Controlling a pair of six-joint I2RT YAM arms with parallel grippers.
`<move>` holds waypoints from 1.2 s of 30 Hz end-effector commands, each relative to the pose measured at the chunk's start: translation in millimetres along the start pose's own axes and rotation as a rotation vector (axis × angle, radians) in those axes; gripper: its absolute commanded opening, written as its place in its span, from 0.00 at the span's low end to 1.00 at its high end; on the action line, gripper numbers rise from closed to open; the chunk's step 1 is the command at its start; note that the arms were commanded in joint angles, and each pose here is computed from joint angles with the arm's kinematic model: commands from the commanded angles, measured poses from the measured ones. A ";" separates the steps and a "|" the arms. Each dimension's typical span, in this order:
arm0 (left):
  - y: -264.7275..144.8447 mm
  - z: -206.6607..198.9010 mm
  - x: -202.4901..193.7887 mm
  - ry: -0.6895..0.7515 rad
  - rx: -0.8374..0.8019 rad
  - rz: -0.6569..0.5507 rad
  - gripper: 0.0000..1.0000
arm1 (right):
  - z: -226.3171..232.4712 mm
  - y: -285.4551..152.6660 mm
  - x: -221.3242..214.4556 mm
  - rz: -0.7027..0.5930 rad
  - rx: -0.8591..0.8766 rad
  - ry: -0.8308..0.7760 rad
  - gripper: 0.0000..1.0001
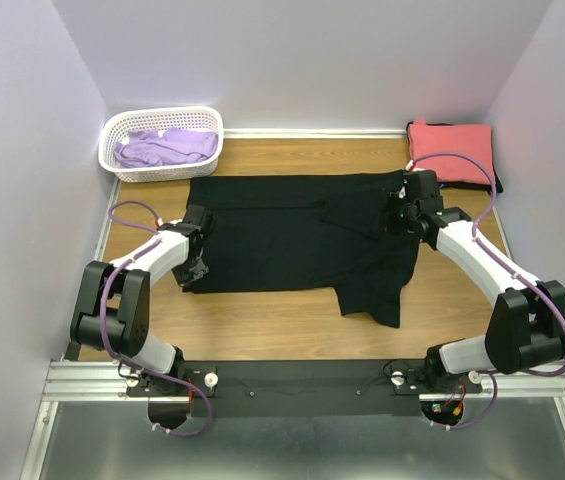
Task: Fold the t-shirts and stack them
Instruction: Fold the tshirt
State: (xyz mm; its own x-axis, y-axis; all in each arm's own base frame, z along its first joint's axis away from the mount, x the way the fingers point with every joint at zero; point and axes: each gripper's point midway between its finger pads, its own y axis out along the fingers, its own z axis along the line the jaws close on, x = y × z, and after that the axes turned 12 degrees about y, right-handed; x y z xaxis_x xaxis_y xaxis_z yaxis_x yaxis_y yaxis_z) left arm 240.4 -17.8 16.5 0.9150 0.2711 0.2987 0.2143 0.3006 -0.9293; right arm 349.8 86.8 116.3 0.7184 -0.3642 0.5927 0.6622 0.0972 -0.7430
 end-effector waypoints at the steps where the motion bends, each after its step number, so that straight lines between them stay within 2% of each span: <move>1: 9.9 11.2 -9.8 0.034 0.073 0.022 0.00 | -8.2 -3.4 2.6 -0.028 -0.025 0.007 0.77; 10: -8.1 0.0 5.2 0.021 -0.023 -0.044 0.00 | -22.1 -4.7 -10.5 -0.014 -0.075 0.032 0.77; 15: -33.4 -7.7 31.4 0.011 -0.101 -0.143 0.00 | -63.6 -8.9 -45.8 0.058 -0.231 0.077 0.77; 18: -42.2 -14.0 40.7 0.017 -0.160 -0.206 0.00 | -79.7 -13.1 -70.9 0.144 -0.252 0.161 0.73; 25: -38.3 -25.8 32.9 0.044 -0.245 -0.224 0.00 | -108.3 -16.5 -84.1 0.170 -0.324 0.278 0.68; 30: -38.3 -25.4 33.9 0.047 -0.266 -0.252 0.00 | -125.7 -12.6 -86.8 0.201 -0.301 0.403 0.61; 36: -39.6 -23.7 37.0 0.050 -0.278 -0.270 0.00 | -113.6 -4.9 -95.3 0.251 -0.227 0.448 0.54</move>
State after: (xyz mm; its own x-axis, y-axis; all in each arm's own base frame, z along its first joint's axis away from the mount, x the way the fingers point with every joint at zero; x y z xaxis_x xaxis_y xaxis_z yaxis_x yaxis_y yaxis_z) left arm 267.1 -38.9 52.6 0.8480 0.1765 0.4998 0.4842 0.1257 -0.8659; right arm 255.4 -0.8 35.7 0.6454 -0.6974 0.3117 0.3925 -0.0473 -0.9185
